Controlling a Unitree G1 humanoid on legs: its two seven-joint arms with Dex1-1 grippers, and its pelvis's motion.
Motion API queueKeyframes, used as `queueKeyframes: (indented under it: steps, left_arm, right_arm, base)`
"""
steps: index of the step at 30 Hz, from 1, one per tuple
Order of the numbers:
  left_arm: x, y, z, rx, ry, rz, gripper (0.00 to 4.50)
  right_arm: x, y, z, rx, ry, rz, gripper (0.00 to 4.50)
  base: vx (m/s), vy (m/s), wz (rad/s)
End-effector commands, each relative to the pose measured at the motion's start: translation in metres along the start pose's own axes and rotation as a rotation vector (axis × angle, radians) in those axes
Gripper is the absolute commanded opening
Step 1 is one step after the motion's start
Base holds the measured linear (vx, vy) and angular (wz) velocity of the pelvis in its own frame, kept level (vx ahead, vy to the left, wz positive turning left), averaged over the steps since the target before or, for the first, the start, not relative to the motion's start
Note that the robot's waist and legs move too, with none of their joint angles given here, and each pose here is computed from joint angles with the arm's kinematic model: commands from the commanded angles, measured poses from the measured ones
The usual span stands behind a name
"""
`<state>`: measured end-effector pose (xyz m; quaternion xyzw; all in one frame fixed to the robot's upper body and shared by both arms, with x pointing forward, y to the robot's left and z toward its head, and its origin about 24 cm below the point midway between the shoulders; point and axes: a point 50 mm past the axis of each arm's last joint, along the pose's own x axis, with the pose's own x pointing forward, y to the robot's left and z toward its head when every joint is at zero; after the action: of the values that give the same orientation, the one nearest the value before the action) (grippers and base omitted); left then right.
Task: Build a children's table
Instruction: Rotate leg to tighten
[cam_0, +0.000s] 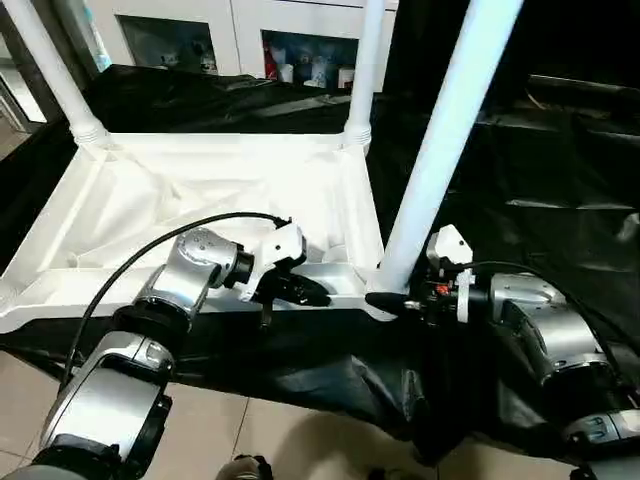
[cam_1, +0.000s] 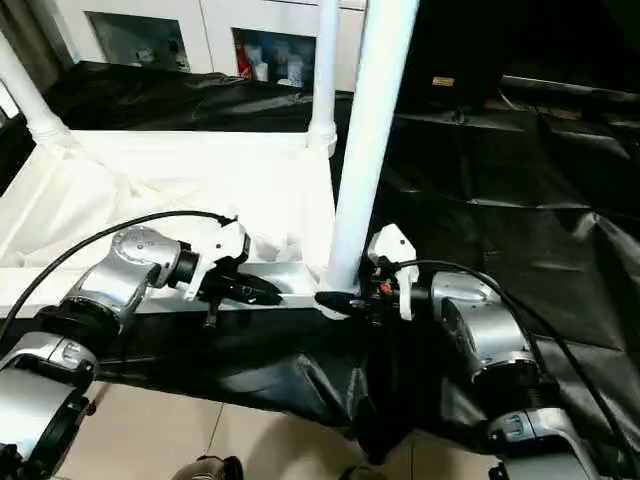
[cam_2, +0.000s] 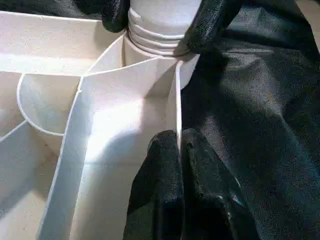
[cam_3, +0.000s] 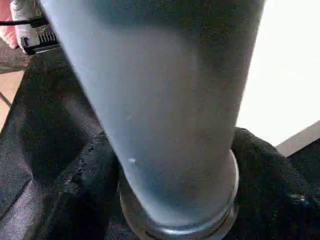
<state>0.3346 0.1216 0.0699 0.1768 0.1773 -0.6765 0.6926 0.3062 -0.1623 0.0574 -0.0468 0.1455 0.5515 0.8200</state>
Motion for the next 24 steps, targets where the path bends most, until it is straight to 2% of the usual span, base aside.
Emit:
queueKeyframes:
  steps: [1,5,7,11,13,14,16,17,21,22,24]
  left_arm:
    - [0.007,-0.003,0.003,0.013,-0.022,-0.018,0.00]
    - [0.009,-0.001,0.003,0.011,-0.023,0.017,0.00]
    - [0.017,0.009,0.006,-0.018,-0.038,0.174,0.00]
    - [0.028,0.019,0.012,-0.059,-0.055,0.329,0.00]
    - [0.041,0.023,0.017,-0.089,-0.062,0.419,0.00]
    - [0.041,0.023,0.017,-0.089,-0.062,0.419,0.00]
    - [0.058,0.022,0.025,-0.111,-0.079,0.452,0.00]
    - [0.065,0.020,0.029,-0.108,-0.088,0.443,0.00]
    - [0.076,0.018,0.036,-0.098,-0.103,0.425,0.00]
    - [0.076,0.018,0.036,-0.097,-0.104,0.422,0.00]
    - [0.074,0.017,0.036,-0.076,-0.103,0.391,0.00]
  right_arm:
    - [0.007,0.008,-0.008,0.021,0.023,0.043,2.87]
    - [0.007,0.009,-0.011,0.032,0.018,0.013,2.73]
    - [0.014,0.005,-0.022,0.067,0.034,-0.155,2.72]
    - [0.023,0.000,-0.033,0.135,0.038,-0.349,2.70]
    - [0.032,-0.003,-0.038,0.208,0.024,-0.516,2.70]
    - [0.032,-0.003,-0.038,0.208,0.024,-0.516,2.70]
    - [0.044,-0.004,-0.040,0.275,0.011,-0.640,2.70]
    - [0.051,-0.002,-0.038,0.280,0.007,-0.647,2.70]
    - [0.064,0.003,-0.029,0.221,-0.011,-0.605,2.70]
    - [0.065,0.003,-0.028,0.210,-0.016,-0.601,3.05]
    - [0.063,0.002,-0.022,0.188,-0.056,-0.570,3.40]
  base:
    - [0.000,0.000,0.00]
    - [0.000,0.000,0.00]
    - [0.000,0.000,0.00]
    - [0.000,0.000,0.00]
    - [-0.025,0.001,0.01]
    - [-0.050,0.002,0.01]
    - [-0.025,0.005,-0.01]
    - [0.000,0.000,0.00]
    - [0.000,0.000,0.00]
    - [0.000,0.000,0.00]
    - [0.000,0.000,0.00]
